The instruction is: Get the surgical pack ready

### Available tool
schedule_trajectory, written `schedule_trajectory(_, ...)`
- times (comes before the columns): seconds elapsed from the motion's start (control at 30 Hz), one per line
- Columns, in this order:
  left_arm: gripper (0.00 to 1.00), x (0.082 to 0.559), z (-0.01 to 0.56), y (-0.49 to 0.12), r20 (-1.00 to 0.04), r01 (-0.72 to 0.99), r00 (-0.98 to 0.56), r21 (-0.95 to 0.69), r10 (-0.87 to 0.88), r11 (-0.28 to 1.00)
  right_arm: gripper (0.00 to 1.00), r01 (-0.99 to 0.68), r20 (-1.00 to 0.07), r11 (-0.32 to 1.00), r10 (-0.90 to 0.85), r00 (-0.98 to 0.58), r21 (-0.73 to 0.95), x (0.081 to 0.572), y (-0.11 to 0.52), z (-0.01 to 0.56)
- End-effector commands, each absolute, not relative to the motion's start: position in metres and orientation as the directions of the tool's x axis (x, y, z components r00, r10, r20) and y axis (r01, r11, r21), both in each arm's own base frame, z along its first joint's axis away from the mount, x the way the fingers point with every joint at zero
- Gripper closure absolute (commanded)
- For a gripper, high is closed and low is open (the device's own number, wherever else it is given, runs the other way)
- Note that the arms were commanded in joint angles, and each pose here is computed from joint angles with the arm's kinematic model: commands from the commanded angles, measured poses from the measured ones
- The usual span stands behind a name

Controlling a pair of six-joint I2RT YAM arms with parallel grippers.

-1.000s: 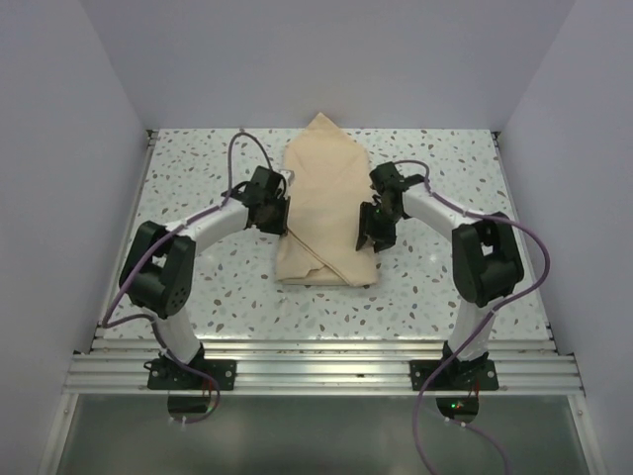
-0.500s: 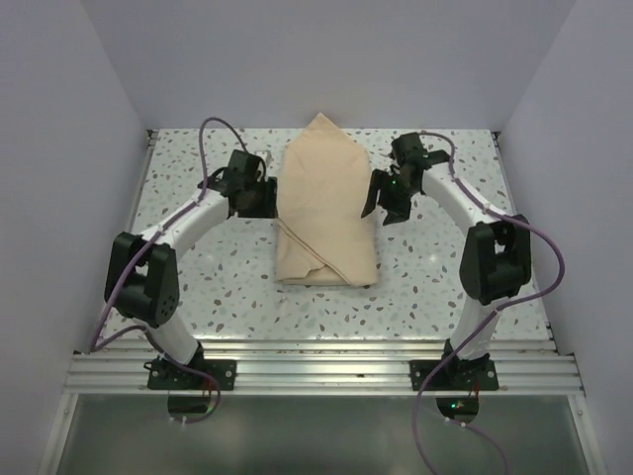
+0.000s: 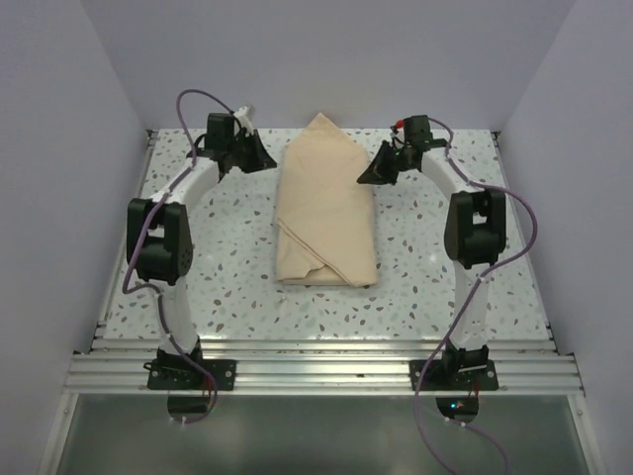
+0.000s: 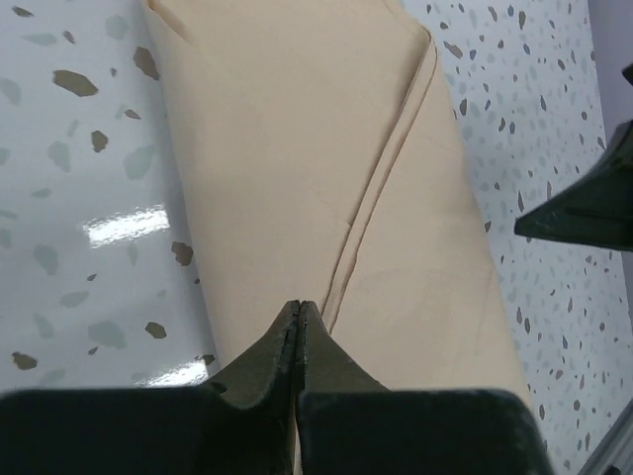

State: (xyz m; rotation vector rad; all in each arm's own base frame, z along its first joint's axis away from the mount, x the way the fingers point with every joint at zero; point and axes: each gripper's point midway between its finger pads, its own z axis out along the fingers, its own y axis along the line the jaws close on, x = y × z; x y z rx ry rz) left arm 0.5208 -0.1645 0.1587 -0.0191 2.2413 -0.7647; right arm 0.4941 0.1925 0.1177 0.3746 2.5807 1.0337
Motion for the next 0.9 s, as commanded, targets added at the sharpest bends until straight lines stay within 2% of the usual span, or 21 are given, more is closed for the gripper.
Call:
schedule_trajectory(0.0, 1.00, 0.529, 0.171, -0.199, -0.649, 0.340, -0.715, -0.647, -0.259, 0.683, 1.00, 0.019, -0.251, 0.580, 0.381, -0.890, 0.815, 0.533, 0.204, 0.142)
schedule_trajectory(0.03, 1.00, 0.531, 0.164, -0.207, -0.643, 0.369, -0.722, -0.670, -0.256, 0.644, 1.00, 0.055, -0.205, 0.544, 0.405, -0.891, 0.837, 0.540, 0.206, 0.132)
schedule_trajectory(0.13, 1.00, 0.536, 0.150, -0.216, -0.627, 0.386, -0.731, -0.705, -0.269, 0.595, 1.00, 0.073, -0.170, 0.482, 0.441, -0.881, 0.873, 0.555, 0.205, 0.123)
schedule_trajectory(0.27, 1.00, 0.545, 0.117, -0.216, -0.598, 0.343, -0.753, -0.713, -0.276, 0.611, 1.00, 0.117, -0.112, 0.439, 0.463, -0.879, 0.891, 0.562, 0.208, 0.088)
schedule_trajectory(0.63, 1.00, 0.558, 0.008, -0.177, -0.491, 0.062, -0.821, -0.584, -0.291, 0.810, 1.00, 0.305, -0.060, 0.568, 0.534, -0.843, 0.765, 0.561, 0.181, 0.009)
schedule_trajectory(0.73, 1.00, 0.564, 0.012, -0.173, -0.501, 0.044, -0.810, -0.568, -0.304, 0.822, 1.00, 0.313, -0.046, 0.560, 0.534, -0.844, 0.767, 0.560, 0.180, 0.008)
schedule_trajectory(0.87, 1.00, 0.576, 0.066, -0.180, -0.584, 0.134, -0.748, -0.599, -0.316, 0.789, 1.00, 0.225, -0.109, 0.505, 0.549, -0.829, 0.833, 0.580, 0.183, 0.050)
